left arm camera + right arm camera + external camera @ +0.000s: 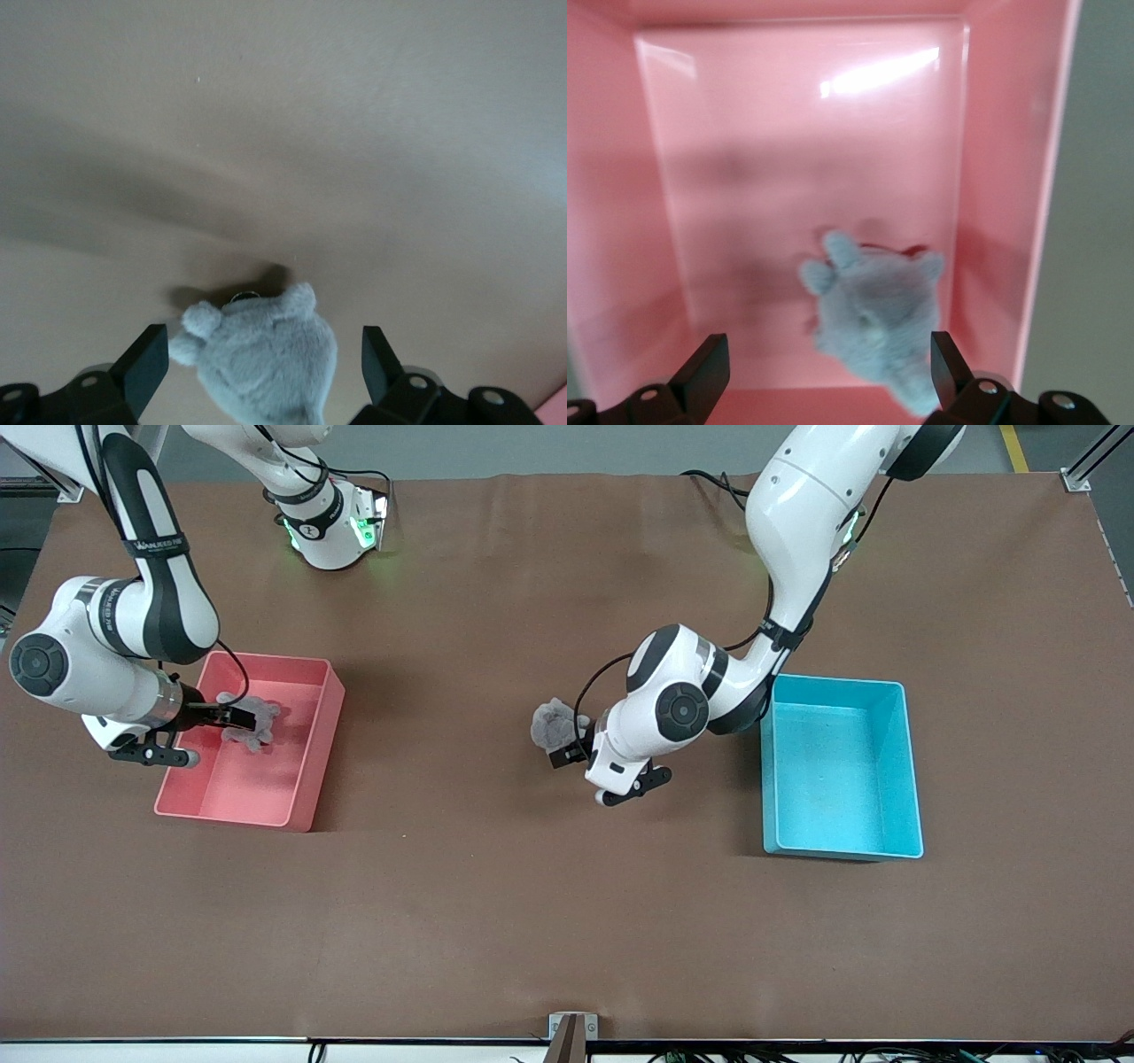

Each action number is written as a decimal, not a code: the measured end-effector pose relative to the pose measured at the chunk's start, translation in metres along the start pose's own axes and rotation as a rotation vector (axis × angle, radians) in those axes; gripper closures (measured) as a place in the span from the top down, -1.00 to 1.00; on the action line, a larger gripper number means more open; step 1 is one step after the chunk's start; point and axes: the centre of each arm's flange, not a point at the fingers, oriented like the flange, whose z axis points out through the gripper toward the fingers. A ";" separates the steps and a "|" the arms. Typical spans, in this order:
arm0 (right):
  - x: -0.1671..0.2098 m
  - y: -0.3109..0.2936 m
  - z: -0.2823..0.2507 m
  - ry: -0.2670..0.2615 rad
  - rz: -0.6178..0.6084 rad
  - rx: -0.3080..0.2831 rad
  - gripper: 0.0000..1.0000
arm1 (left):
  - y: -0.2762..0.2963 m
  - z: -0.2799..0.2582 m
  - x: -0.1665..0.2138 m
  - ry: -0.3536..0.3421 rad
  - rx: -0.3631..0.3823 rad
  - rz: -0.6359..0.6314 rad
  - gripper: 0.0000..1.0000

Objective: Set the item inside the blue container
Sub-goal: 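Grasp the toy with the left gripper while the right gripper reaches the pink box, then carry the toy to the blue box while the right gripper grasps the second toy, then lower the toy into the blue box while the right gripper carries the second toy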

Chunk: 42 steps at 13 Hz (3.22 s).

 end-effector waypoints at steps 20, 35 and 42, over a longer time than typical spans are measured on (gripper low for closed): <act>-0.018 -0.002 0.096 -0.104 0.093 -0.002 1.00 | -0.011 0.087 -0.047 -0.140 0.050 -0.091 0.09; 0.009 -0.029 0.019 -0.171 0.155 -0.014 -0.51 | -0.077 -0.260 -0.013 0.179 0.411 0.398 -0.47; -0.001 -0.203 -0.117 -0.066 0.326 0.021 -0.51 | -0.188 -0.261 0.081 0.212 0.406 0.545 -0.55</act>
